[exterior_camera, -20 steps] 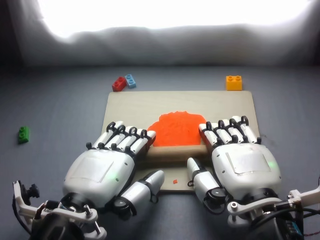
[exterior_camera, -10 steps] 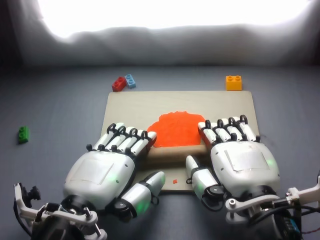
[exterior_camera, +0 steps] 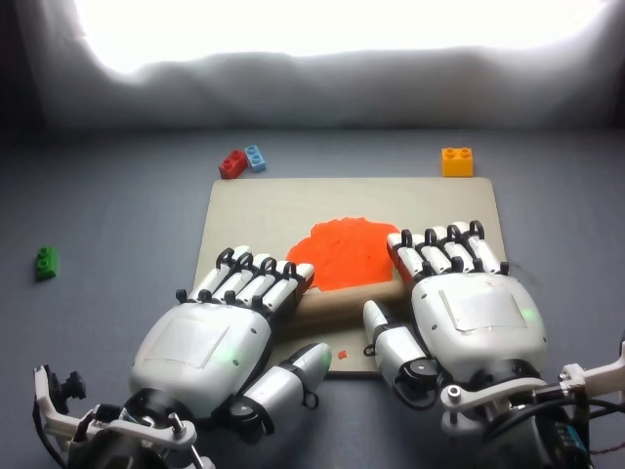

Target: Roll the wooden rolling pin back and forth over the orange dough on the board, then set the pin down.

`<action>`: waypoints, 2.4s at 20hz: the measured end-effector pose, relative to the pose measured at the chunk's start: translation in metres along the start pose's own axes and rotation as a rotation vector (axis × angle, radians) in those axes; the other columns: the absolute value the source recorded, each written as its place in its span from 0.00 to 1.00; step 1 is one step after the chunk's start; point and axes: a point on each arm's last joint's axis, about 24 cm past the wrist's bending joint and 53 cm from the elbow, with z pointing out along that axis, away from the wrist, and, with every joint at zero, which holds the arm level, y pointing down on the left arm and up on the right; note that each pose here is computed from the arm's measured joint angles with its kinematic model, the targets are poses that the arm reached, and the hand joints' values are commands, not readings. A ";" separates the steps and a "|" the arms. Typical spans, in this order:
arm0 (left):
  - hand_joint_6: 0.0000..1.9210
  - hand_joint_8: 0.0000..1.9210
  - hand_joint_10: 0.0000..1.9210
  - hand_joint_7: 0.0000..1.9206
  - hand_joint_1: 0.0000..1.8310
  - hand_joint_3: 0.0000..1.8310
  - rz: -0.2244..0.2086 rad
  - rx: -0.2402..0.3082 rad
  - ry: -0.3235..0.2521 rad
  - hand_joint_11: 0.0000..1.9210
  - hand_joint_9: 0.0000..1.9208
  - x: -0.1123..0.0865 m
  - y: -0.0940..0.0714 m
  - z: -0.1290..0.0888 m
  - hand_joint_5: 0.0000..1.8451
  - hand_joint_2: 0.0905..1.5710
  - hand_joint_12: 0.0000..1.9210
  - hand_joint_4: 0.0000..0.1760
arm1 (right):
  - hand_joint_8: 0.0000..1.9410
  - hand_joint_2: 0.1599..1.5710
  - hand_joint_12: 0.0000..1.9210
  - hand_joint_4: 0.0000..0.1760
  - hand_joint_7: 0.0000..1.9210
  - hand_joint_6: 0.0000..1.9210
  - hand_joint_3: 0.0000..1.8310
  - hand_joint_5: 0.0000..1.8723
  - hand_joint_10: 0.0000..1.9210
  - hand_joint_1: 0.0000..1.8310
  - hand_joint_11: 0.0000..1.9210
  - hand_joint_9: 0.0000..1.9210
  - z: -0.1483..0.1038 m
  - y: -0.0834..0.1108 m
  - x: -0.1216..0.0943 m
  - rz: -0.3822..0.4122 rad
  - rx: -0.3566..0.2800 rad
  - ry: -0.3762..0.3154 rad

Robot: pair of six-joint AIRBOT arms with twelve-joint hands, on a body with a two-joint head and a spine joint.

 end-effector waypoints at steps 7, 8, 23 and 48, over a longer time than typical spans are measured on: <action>0.00 0.00 0.00 0.09 0.00 0.00 0.002 0.009 -0.007 0.00 0.04 -0.002 -0.004 0.003 0.09 0.96 0.00 0.00 | 0.00 1.00 0.11 0.00 0.14 0.00 0.02 0.14 0.00 0.00 0.00 0.10 0.000 0.000 0.000 0.000 0.000 0.000; 0.00 0.00 0.00 0.09 0.00 0.00 0.004 0.017 -0.007 0.00 0.05 -0.005 -0.007 0.005 0.09 0.96 0.00 0.00 | 0.00 1.00 0.10 0.00 0.14 0.00 0.02 0.14 0.00 0.00 0.00 0.10 0.000 0.000 0.000 0.000 0.000 0.000; 0.00 0.00 0.00 0.08 0.00 0.00 0.071 0.019 0.054 0.00 0.03 -0.045 -0.018 0.029 0.08 0.96 0.00 0.00 | 0.00 1.00 0.07 0.00 0.14 0.00 0.02 0.12 0.00 0.00 0.00 0.09 0.003 0.004 -0.007 -0.001 -0.008 -0.016; 0.00 0.00 0.00 0.11 0.00 0.00 0.225 0.139 0.223 0.01 0.07 -0.093 -0.103 0.030 0.11 0.94 0.01 0.00 | 0.01 0.90 0.16 0.00 0.15 0.01 0.00 0.16 0.01 0.00 0.00 0.10 0.021 0.026 -0.129 -0.039 -0.137 -0.094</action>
